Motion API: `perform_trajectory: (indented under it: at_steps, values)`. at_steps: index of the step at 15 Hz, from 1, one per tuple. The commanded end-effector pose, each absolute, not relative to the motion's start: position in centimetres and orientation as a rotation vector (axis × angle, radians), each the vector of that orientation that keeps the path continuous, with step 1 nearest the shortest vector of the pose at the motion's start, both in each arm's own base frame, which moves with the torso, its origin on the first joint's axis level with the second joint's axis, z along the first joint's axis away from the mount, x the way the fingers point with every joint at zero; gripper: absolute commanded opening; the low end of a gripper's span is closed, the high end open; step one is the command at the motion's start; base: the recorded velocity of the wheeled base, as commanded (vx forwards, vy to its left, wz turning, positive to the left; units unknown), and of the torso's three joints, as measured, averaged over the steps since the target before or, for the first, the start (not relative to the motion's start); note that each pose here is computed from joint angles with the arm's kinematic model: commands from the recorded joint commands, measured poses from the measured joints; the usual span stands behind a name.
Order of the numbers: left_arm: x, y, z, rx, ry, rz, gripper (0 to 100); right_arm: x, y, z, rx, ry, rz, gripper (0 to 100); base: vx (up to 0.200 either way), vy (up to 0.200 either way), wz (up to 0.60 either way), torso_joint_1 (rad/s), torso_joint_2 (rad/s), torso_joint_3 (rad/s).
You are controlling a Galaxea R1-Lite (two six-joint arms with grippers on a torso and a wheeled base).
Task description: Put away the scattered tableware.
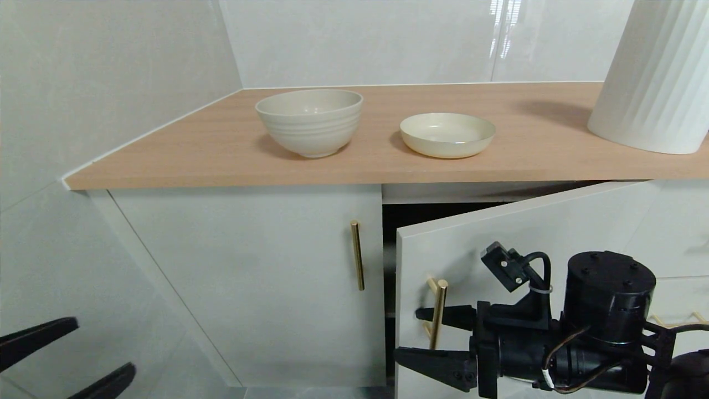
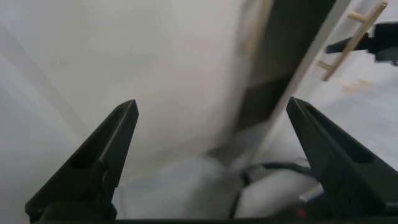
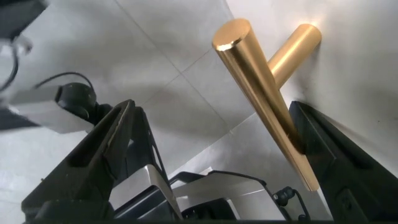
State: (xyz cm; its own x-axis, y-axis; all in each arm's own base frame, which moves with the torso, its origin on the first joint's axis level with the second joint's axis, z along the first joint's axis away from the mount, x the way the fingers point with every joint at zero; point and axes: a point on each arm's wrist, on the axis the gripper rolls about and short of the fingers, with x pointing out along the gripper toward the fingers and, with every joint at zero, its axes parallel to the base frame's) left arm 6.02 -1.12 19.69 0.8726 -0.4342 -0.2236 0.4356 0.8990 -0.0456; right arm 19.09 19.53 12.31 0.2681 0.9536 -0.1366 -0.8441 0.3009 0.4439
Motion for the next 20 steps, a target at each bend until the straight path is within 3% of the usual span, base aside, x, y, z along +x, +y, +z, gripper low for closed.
perform_trajectory:
  at_steps: [1, 2, 5, 10, 12, 15, 20]
  values:
    - [12.9, -3.1, 18.8, -0.018, 0.403, -0.623, 100, 18.8, 19.4, 12.2, 0.307, 0.425, 1.239, 100, 0.0, 0.0, 0.0, 0.0, 0.0, 0.0]
    - [13.7, -3.8, 18.6, -0.014, 0.403, -0.66, 0, 18.8, 19.4, 12.1, 0.307, 0.426, 1.239, 100, 0.0, 0.0, 0.0, 0.0, 0.0, 0.0]
    - [15.5, -5.4, 18.4, -0.014, 0.396, -0.729, 0, 18.7, 19.4, 12.2, 0.307, 0.425, 1.242, 100, 0.0, 0.0, 0.0, 0.0, 0.0, 0.0]
    - [18.4, -9.7, 16.2, -0.038, 0.496, -0.879, 0, 18.6, 19.3, 12.1, 0.306, 0.43, 1.241, 100, 0.0, 0.0, 0.0, 0.0, 0.0, 0.0]
    - [21.0, -12.5, 14.3, -0.048, 0.496, -0.937, 0, 18.6, 19.3, 12.1, 0.308, 0.431, 1.239, 100, 0.0, 0.0, 0.0, 0.0, 0.0, 0.0]
    - [24.7, -14.8, 11.2, -0.153, 0.503, -0.995, 0, 18.5, 19.3, 11.9, 0.304, 0.44, 1.242, 100, 0.0, 0.0, 0.0, 0.0, 0.0, 0.0]
    - [25.2, -16.7, 12.0, -0.225, 0.442, -1.068, 0, 18.4, 19.4, 11.7, 0.303, 0.448, 1.245, 100, 0.0, 0.0, 0.0, 0.0, 0.0, 0.0]
